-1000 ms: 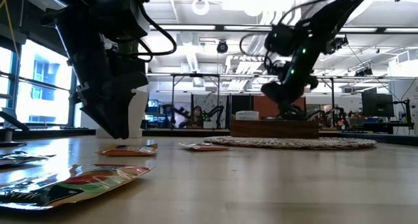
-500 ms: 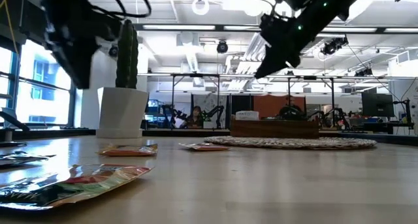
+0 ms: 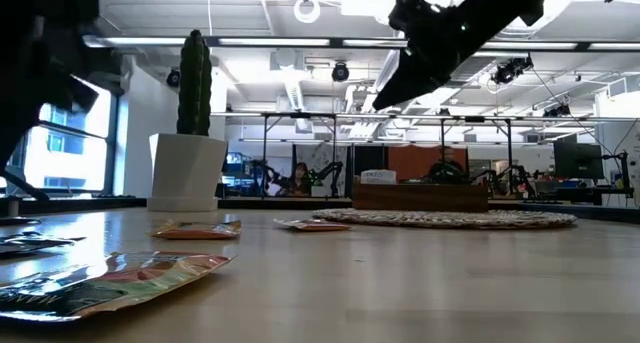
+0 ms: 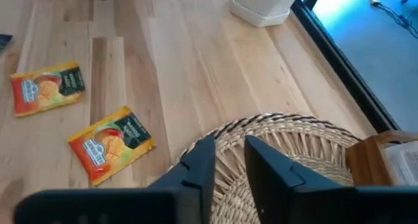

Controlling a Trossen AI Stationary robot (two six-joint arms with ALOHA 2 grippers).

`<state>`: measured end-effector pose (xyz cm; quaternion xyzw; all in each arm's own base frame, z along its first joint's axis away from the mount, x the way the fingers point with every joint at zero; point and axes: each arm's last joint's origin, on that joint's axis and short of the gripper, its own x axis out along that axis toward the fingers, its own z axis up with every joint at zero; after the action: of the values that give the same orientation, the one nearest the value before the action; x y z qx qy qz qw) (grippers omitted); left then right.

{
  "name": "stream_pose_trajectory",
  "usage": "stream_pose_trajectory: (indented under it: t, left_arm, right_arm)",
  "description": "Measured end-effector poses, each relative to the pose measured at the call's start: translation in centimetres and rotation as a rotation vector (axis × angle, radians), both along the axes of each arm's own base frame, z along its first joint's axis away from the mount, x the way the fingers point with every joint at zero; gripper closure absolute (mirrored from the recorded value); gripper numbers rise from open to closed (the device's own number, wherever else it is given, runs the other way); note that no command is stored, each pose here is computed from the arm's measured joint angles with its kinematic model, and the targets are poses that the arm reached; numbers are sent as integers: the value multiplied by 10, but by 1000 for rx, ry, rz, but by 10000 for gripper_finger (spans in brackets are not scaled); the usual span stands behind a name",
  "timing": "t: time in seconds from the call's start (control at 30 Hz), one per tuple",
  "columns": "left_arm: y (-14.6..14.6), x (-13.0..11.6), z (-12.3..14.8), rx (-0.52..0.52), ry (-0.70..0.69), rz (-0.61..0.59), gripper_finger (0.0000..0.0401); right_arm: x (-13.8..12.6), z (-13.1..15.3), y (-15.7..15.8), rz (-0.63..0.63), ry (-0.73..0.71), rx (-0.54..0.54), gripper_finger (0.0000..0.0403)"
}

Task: Pick & Place Tea
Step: Put the blue tea bag into the middle section of the wooden organizer

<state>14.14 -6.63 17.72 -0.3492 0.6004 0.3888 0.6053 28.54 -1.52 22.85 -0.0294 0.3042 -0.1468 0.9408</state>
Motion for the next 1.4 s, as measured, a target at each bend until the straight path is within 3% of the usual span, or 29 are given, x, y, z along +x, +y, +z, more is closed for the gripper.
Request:
stream_pose_trajectory:
  t: [0.13,0.27,0.43,0.7,0.9,1.07,1.27,1.4]
  left_arm:
    - [0,-4,-23,15,-38,72,271]
    - [-3,4,-40,-39,-177,69,271]
    - [-7,15,-41,-43,-297,60,271]
    - [-14,48,-27,49,-656,-95,271]
    - [-3,75,-23,98,-812,-255,271]
    - [9,81,-17,78,-681,-276,271]
    - [16,65,3,93,-366,-103,271]
    - [16,60,-2,96,-335,-16,271]
  right_arm:
    - [6,-10,0,0,23,1,291]
    - [9,-15,-1,-3,29,-2,272]
    - [11,-14,-1,-3,15,-3,263]
    - [16,-6,-1,1,-82,-3,262]
    - [19,-3,2,100,-131,58,262]
    - [20,-4,6,212,-131,102,263]
    - [39,-19,12,289,-195,124,263]
    - [53,-37,13,328,-225,131,263]
